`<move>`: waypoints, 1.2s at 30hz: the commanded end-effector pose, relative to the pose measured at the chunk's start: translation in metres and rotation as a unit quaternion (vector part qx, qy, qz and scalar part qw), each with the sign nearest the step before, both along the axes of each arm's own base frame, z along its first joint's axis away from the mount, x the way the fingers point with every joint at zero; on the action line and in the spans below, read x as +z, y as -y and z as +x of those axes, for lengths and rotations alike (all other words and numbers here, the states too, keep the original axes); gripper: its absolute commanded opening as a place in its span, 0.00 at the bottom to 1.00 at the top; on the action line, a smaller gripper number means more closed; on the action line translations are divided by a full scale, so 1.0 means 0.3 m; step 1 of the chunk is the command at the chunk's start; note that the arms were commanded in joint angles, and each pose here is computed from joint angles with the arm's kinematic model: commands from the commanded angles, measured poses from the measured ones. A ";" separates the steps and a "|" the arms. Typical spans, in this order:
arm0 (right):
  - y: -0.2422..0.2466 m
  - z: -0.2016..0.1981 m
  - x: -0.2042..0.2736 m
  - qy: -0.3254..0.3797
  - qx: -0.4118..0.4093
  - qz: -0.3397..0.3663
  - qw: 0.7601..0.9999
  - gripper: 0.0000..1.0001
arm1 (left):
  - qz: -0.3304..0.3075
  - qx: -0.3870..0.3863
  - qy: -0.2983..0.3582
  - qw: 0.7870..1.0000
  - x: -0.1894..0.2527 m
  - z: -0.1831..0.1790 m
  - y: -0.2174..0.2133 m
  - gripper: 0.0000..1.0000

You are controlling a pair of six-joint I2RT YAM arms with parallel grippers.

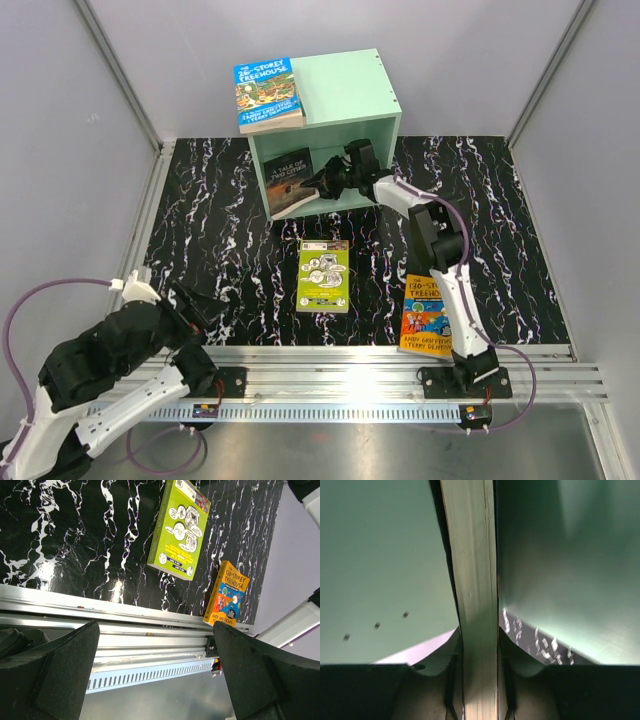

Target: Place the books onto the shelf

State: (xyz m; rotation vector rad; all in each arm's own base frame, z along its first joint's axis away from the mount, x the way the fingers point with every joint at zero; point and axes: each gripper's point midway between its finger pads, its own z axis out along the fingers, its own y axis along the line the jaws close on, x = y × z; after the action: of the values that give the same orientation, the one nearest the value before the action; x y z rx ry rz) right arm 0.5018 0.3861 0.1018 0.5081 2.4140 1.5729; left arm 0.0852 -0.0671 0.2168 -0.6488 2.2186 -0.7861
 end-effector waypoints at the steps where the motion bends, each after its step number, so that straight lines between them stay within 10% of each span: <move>1: -0.026 0.071 -0.002 0.015 -0.029 -0.014 0.999 0.01 | 0.006 0.019 0.021 1.000 0.037 0.010 -0.039 0.99; 6: -0.037 0.100 -0.086 -0.003 -0.034 -0.019 0.999 0.13 | 0.012 0.026 0.027 0.999 0.046 0.010 -0.059 0.99; 10: -0.043 0.107 -0.076 0.002 -0.028 -0.021 0.999 0.64 | 0.018 0.023 0.028 0.999 0.043 0.018 -0.053 0.99; 15: -0.024 0.065 -0.044 0.002 -0.016 -0.036 0.999 0.99 | 0.042 0.003 0.024 0.999 0.037 0.041 -0.016 0.99; 29: 0.283 -0.263 -0.136 -0.076 0.030 -0.290 0.954 1.00 | 0.055 -0.051 0.026 0.997 0.006 0.122 0.141 0.99; 36: 0.375 -0.433 -0.063 -0.044 0.055 -0.302 0.951 1.00 | 0.083 -0.108 -0.015 0.991 -0.112 0.156 0.268 0.99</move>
State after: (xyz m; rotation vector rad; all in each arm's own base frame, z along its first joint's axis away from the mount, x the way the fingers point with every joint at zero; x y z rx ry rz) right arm 0.3786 0.2966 0.0419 0.4034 2.9250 0.8162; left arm 0.1233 -0.1202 0.1823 -0.4234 2.3794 -0.6036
